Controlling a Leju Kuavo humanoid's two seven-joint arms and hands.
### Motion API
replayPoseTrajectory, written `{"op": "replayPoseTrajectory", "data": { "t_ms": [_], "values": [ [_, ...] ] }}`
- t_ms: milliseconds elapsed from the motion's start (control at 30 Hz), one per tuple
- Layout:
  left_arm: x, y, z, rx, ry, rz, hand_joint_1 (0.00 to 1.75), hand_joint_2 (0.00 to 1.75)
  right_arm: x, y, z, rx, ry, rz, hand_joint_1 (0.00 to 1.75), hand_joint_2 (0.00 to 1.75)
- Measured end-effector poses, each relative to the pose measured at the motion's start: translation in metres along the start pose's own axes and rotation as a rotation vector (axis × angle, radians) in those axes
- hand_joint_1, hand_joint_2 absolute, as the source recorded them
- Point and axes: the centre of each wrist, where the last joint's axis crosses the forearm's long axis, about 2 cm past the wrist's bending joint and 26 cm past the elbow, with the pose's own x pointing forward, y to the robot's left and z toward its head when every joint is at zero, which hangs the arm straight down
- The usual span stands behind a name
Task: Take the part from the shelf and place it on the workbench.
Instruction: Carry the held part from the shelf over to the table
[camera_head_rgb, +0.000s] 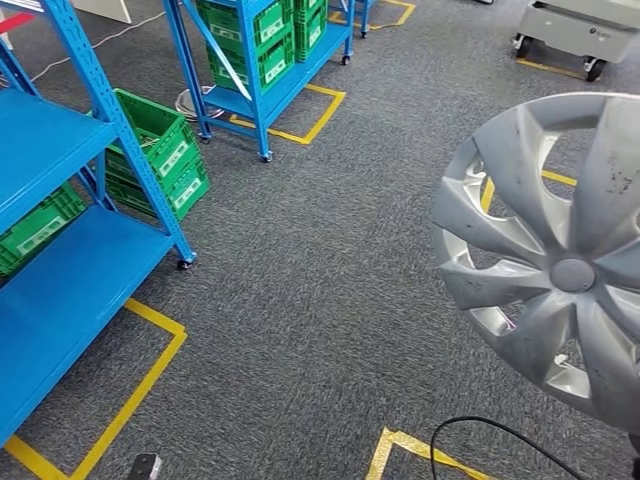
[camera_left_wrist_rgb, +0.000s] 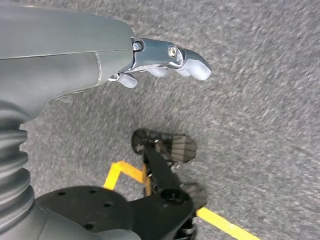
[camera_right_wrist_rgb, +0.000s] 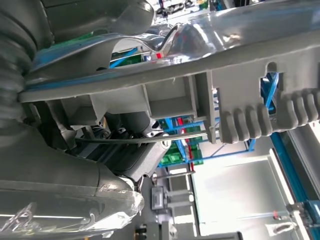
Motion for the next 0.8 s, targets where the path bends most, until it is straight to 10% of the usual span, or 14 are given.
{"op": "replayPoseTrajectory", "data": {
  "t_ms": [800],
  "values": [
    [-0.0017, 0.0012, 0.0007, 0.001, 0.016, -0.016, 0.0, 1.75, 0.0036, -0.0014, 0.0001, -0.021, -0.016, -0.007, 1.75, 1.75]
  ]
}}
